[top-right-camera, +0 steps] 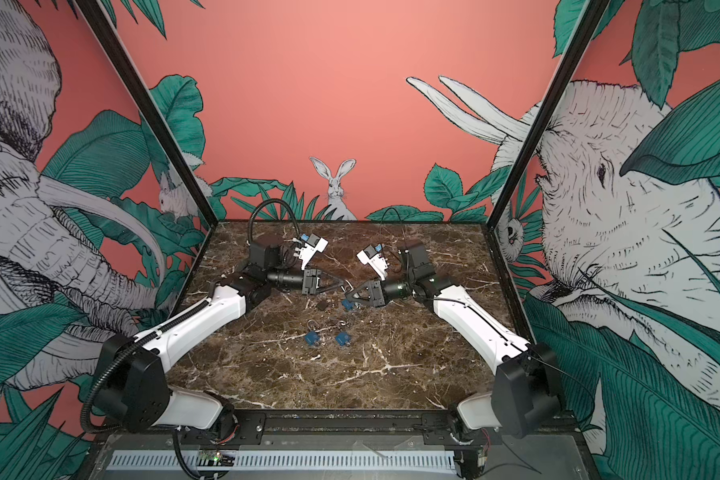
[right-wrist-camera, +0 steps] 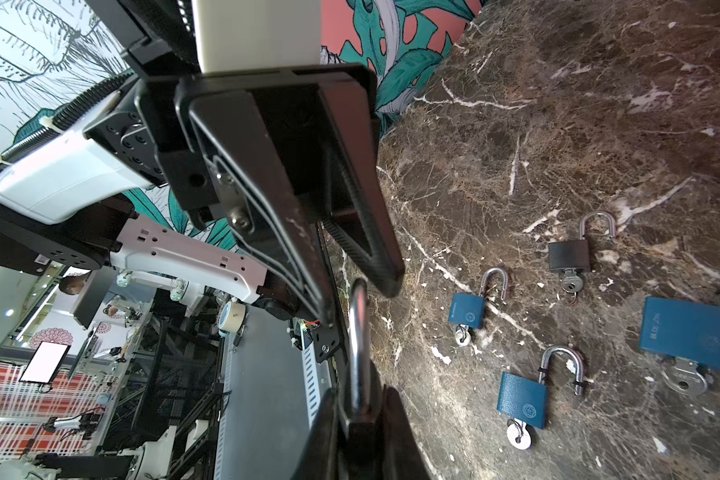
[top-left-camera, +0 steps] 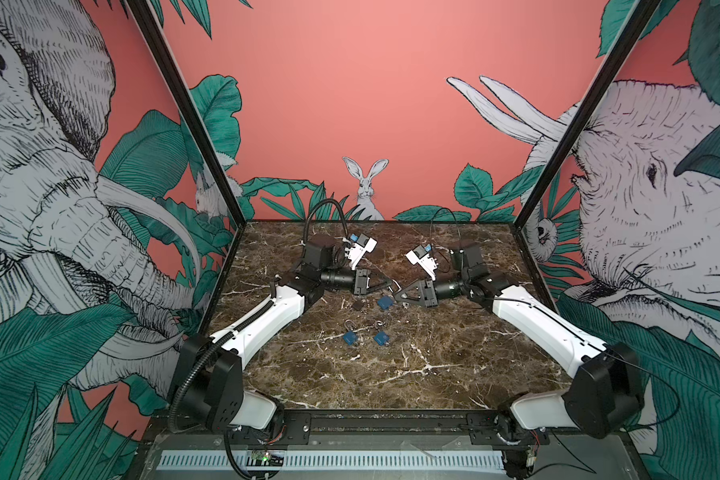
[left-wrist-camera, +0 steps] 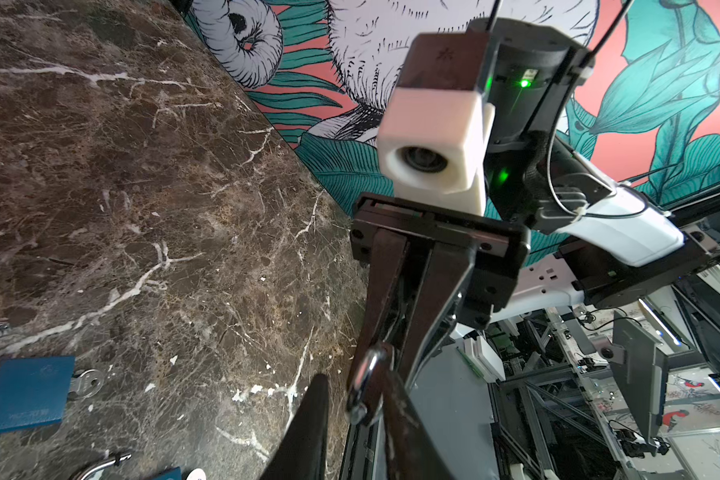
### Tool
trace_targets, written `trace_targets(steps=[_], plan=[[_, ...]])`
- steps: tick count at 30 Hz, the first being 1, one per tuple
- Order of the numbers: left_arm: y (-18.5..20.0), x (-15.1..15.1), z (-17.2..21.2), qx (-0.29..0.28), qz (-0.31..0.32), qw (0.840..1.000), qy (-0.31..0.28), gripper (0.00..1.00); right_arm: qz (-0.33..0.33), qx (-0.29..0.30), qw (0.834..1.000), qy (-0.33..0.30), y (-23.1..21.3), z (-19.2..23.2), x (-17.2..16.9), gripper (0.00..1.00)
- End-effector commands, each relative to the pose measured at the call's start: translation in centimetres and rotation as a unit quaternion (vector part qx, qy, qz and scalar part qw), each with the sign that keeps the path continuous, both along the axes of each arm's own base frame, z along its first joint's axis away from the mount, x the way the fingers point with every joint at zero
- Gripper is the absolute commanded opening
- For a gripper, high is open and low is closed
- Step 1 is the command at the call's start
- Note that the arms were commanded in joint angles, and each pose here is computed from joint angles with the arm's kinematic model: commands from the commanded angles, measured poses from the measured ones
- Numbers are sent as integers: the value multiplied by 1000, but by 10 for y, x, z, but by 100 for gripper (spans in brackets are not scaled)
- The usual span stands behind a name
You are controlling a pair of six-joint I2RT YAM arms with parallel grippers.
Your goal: Lock with the key
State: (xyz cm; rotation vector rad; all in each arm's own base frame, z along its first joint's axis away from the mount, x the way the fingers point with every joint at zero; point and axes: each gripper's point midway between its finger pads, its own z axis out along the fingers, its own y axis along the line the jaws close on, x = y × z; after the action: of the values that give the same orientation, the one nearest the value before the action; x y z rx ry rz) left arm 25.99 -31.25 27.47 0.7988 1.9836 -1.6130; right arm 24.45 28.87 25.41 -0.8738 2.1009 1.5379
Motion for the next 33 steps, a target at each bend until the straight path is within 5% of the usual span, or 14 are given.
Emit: trace_targets(steps=[1,16,33], plan=[[-4,-6,6,-13,-17,1000,-7,24,14,18,1000,-15,5,9,0,0],[-5,-7,-7,2,-18,1000,2,0,20,31,999,-15,7,17,-1,0],[-9,-1,-36,15,-14,1000,17,0,51,90,995,-11,10,45,-18,0]])
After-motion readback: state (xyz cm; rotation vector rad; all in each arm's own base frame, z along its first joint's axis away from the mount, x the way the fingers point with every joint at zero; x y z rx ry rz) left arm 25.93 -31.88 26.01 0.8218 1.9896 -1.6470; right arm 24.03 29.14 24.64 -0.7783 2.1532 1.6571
